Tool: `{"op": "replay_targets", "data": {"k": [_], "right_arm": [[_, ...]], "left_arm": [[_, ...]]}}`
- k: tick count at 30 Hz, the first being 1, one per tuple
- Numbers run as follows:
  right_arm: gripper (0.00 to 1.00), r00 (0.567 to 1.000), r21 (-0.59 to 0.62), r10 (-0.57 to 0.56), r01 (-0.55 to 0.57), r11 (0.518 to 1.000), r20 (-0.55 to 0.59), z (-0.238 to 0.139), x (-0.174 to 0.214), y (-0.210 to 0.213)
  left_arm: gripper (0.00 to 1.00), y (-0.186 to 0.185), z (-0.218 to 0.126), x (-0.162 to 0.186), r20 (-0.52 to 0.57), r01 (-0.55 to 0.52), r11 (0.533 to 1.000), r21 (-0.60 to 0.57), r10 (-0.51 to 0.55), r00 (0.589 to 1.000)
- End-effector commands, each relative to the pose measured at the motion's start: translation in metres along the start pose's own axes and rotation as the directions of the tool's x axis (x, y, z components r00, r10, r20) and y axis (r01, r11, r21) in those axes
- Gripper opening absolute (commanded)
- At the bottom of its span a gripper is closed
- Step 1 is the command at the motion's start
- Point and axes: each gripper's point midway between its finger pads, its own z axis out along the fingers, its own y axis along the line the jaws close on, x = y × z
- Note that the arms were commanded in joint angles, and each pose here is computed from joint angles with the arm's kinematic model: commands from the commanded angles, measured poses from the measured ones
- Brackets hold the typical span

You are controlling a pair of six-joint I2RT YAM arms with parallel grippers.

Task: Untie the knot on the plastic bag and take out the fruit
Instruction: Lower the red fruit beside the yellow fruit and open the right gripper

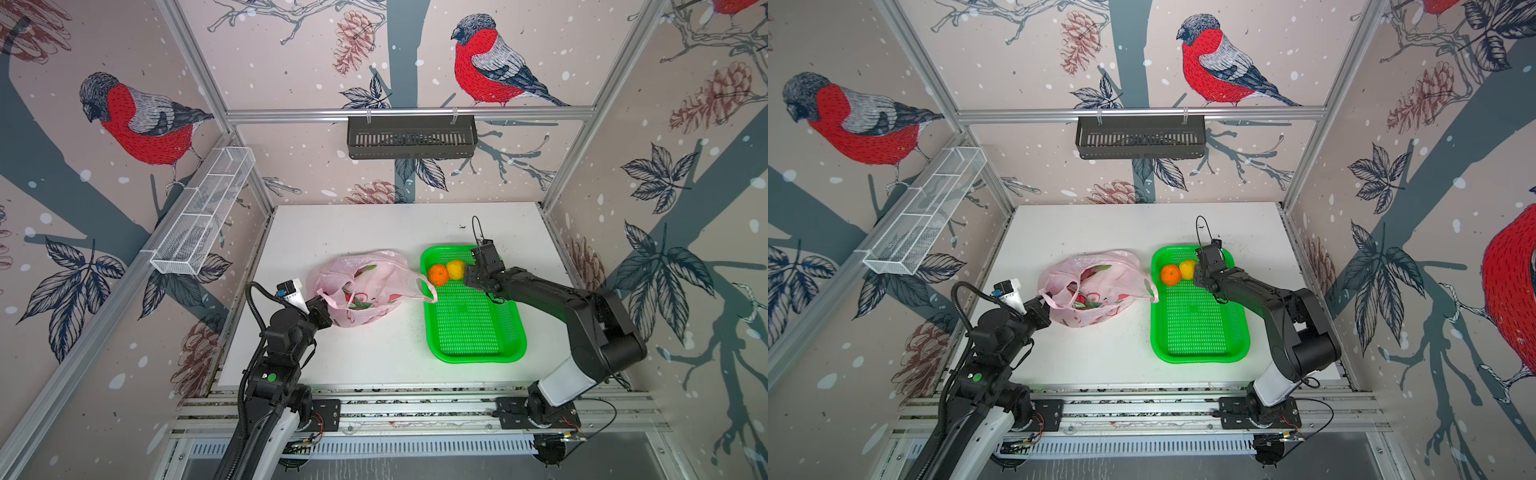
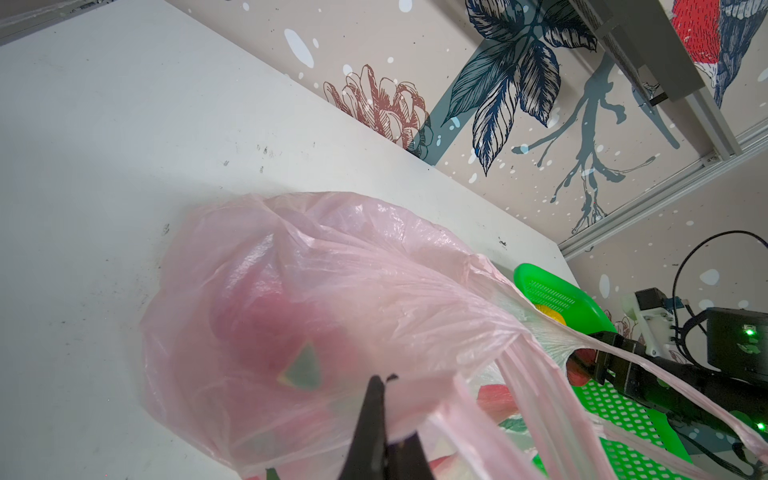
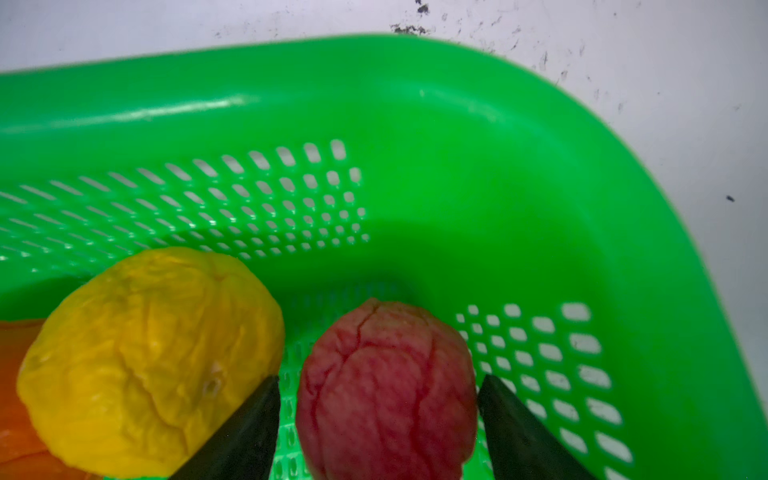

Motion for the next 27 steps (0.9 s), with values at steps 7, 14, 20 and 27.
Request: {"op": "replay_targets", "data": {"k": [7,14,20,27], "right_arm": [[0.77,1.0,0.031,-0.005,0.005,1.0,0.019,-0.021,-0.004,-0.002],[0.74,0.995,0.025,-0.022,0.02,0.999,0.096,-0.074,-0.021,0.004],[0.68,0.964,-0.159,-0.049,0.093,0.983,0.26,-0.151,-0.046,0.049],[0.64,0.899,-0.389,-0.15,0.322,0.863,0.412,-0.225,-0.049,0.147]], "left_arm": [[0.0,-0.004,-0.001,-0.005,0.018,-0.015,1.0,0.014,0.015,1.0],[0.0,-0.004,-0.002,-0.007,0.022,-0.014,1.0,0.008,0.013,1.0],[0.0,-0.004,-0.004,-0.009,0.016,-0.007,1.0,0.0,0.007,1.0],[0.0,-0.008,-0.01,-0.015,-0.031,0.007,0.999,-0.041,-0.008,0.999]]}}
